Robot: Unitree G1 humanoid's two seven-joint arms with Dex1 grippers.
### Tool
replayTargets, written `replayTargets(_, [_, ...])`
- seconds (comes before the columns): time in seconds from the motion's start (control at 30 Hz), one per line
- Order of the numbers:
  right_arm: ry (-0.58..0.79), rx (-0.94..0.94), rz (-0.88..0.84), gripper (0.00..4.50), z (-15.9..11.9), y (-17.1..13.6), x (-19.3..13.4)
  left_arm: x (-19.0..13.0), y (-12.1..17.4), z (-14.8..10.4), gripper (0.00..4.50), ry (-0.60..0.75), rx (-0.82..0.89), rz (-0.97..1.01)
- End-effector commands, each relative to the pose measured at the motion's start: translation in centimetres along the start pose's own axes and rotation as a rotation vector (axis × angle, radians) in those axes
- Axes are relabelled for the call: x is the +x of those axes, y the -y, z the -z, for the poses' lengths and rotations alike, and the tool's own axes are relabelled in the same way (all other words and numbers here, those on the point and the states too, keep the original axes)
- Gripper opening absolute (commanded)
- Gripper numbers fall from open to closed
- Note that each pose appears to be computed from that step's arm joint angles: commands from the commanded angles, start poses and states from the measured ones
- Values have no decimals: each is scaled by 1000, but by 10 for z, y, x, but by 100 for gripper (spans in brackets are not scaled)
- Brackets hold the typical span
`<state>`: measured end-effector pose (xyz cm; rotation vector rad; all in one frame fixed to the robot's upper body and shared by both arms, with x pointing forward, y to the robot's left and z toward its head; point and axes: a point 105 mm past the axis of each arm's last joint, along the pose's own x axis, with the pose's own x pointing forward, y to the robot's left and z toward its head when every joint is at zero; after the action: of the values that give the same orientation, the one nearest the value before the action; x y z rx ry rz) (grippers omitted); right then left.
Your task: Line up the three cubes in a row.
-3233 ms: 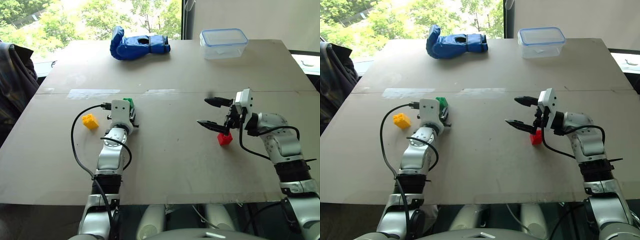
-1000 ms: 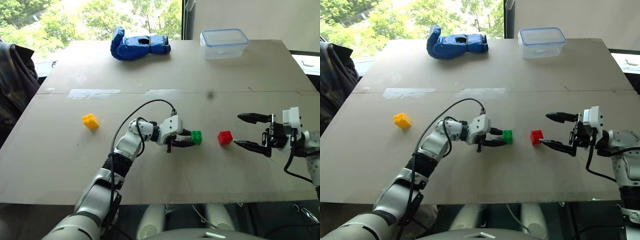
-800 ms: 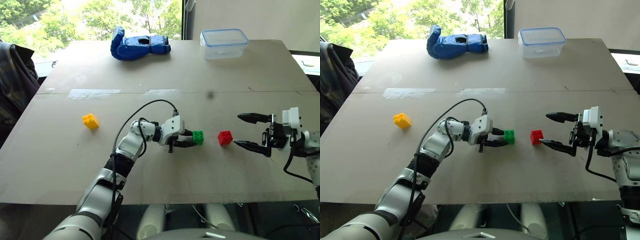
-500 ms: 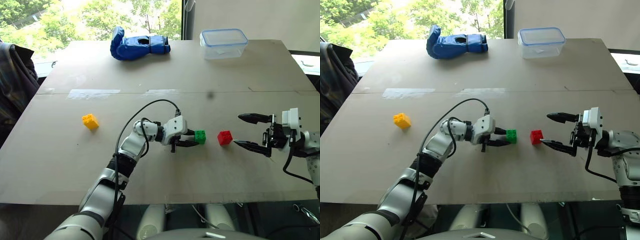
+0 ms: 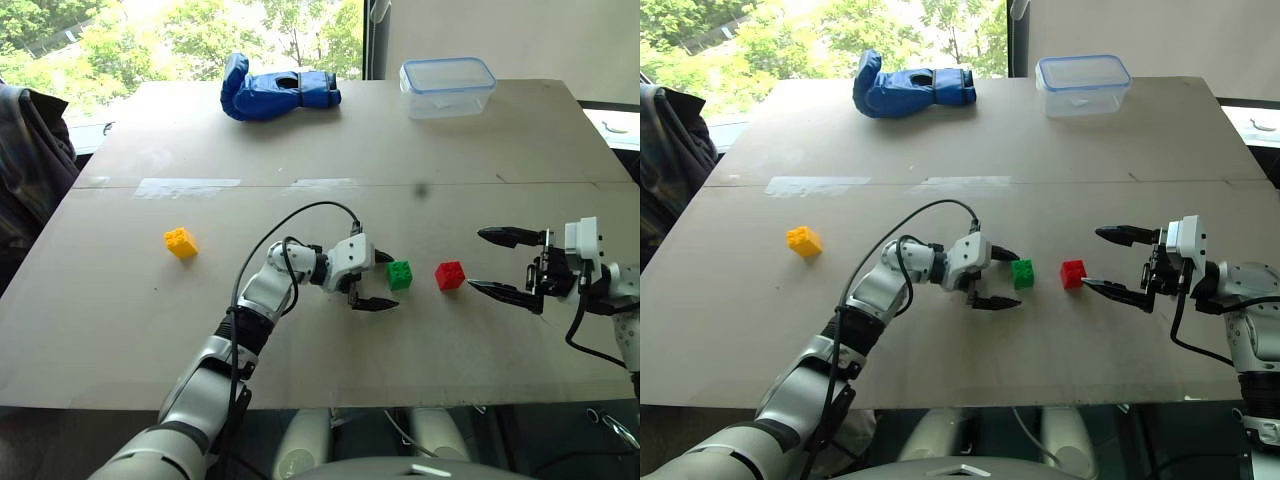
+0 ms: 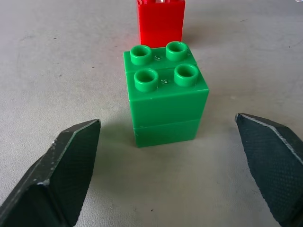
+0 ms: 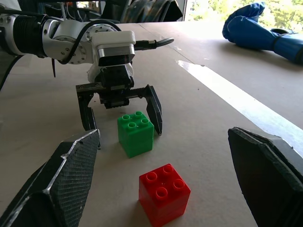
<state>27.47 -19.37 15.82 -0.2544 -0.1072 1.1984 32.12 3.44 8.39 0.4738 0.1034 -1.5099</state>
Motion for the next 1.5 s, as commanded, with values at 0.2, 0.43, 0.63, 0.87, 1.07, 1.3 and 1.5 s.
replayTargets(0.2, [7, -38, -3, 450, -6, 1, -3, 2, 1, -8, 443, 21, 53, 26])
replayTargets(0.43, [1, -39, 0, 450, -5, 1, -4, 8, 0, -7, 443, 19, 76, 53])
replayTargets(0.63, [-5, -39, 6, 450, -4, 0, -5, 14, 2, -9, 443, 32, 98, 84])
replayTargets(0.87, [-10, -40, 8, 450, -3, -1, -7, 17, 6, -11, 443, 53, 95, 117])
replayTargets(1.07, [-13, -42, 5, 450, -3, 0, -7, 17, 8, -11, 443, 56, 95, 128])
replayTargets(1.3, [-15, -43, 1, 450, -2, 0, -6, 15, 5, -10, 443, 49, 92, 109])
replayTargets(1.5, [-15, -42, -2, 450, -1, 0, -5, 12, -8, -17, 443, 92, 86, 16])
